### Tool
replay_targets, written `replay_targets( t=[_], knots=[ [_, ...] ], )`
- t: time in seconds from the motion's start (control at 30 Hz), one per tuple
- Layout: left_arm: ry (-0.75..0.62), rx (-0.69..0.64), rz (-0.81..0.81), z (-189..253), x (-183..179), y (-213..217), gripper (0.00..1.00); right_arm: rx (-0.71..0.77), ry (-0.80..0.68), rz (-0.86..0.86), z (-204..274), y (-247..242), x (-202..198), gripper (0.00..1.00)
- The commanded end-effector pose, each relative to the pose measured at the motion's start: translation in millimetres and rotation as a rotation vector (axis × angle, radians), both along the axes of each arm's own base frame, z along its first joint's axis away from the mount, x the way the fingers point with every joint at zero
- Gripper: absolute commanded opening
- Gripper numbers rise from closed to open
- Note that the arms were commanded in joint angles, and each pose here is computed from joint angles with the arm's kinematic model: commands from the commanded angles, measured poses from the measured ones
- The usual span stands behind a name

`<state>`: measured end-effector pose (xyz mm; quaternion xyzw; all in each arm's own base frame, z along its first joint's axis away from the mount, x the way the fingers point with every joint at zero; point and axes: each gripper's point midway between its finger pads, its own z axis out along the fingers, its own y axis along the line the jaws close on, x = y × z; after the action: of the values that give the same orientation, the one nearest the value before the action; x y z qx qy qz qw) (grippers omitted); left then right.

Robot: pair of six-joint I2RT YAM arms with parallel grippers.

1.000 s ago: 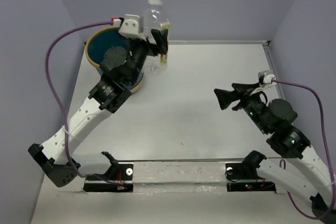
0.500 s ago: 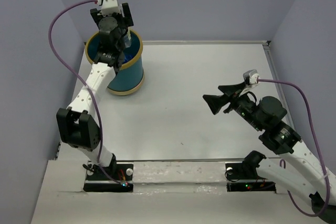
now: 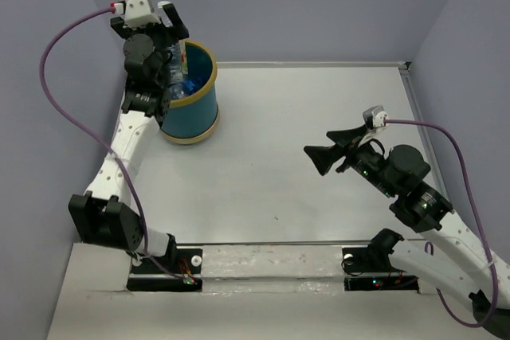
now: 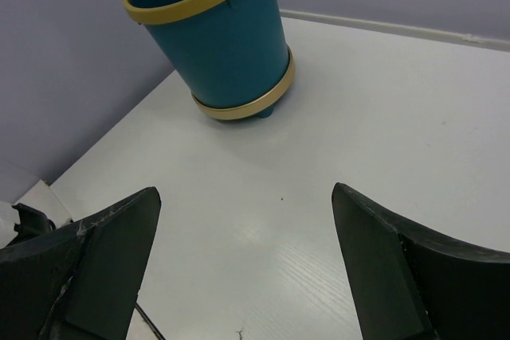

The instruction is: Put the plastic bottles in the bin

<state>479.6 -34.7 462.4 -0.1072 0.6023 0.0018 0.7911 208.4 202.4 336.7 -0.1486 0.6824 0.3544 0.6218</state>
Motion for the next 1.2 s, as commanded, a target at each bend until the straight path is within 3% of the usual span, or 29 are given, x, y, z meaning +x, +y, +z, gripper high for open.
replay_targets(
  t=[0.0,0.2,0.33,0.53,0.63,0.97,1.17],
  knots=[
    [-0.313,-0.102,-0.097,111.2,-79.6,-0.3,0.99,0.069,-0.063,0.009,28.3,1.1,-1.4,0.94],
    [-0.375,-0.168,-0.253,131.6,-138.0,-13.8,0.99,0.117,-0.094,0.005,49.6,-5.0,-7.8,0.94],
    [-0.377,-0.227,-0.358,117.9,-175.2,-22.9,0.99,0.139,-0.108,0.003,59.5,-8.2,-11.0,0.94],
    [-0.237,-0.267,-0.578,71.7,-205.7,-57.7,0.99,0.164,-0.109,-0.019,71.0,-15.2,-13.5,0.94],
    [-0.255,-0.252,-0.691,65.8,-250.4,-68.4,0.99,0.184,-0.129,-0.071,90.9,-28.8,-14.7,0.94],
    [-0.177,-0.178,-0.704,35.6,-327.3,-58.0,0.99,0.252,-0.223,-0.082,123.9,-54.7,-40.3,1.00],
    [-0.208,-0.139,-0.757,52.5,-356.0,-61.2,0.99,0.362,-0.313,-0.164,166.5,-96.9,-65.4,1.00]
  ],
)
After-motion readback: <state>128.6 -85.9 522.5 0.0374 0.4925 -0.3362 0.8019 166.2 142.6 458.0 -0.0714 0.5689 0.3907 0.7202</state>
